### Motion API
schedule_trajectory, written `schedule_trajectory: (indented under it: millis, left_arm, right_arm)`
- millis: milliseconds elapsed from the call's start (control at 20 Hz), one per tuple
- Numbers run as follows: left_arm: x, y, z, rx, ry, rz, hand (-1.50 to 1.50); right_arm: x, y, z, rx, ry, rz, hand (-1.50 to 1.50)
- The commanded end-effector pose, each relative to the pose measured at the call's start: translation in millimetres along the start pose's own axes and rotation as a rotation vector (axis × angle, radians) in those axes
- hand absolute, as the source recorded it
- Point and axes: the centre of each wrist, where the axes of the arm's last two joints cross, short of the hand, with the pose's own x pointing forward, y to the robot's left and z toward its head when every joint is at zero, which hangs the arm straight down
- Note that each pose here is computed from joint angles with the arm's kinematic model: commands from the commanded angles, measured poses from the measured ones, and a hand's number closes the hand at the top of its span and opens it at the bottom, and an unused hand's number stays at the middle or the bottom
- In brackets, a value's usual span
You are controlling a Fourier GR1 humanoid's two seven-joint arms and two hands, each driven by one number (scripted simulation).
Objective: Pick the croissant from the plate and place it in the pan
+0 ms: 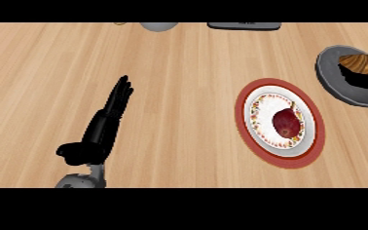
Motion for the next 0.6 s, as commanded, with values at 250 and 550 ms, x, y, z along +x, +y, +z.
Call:
schedule_trajectory:
  millis: [250,550]
  left_arm:
    - [0,-5,-5,-0.034,-0.02,0.004,0.0]
    - [2,-12,-7,-0.051,-0.03,0.005,0.0]
  right_arm:
    - [-22,-6,-14,-0.067,0.018,-0.015,1.5]
    - [-40,-9,-2,0.399,0.195,0.147,-1.5]
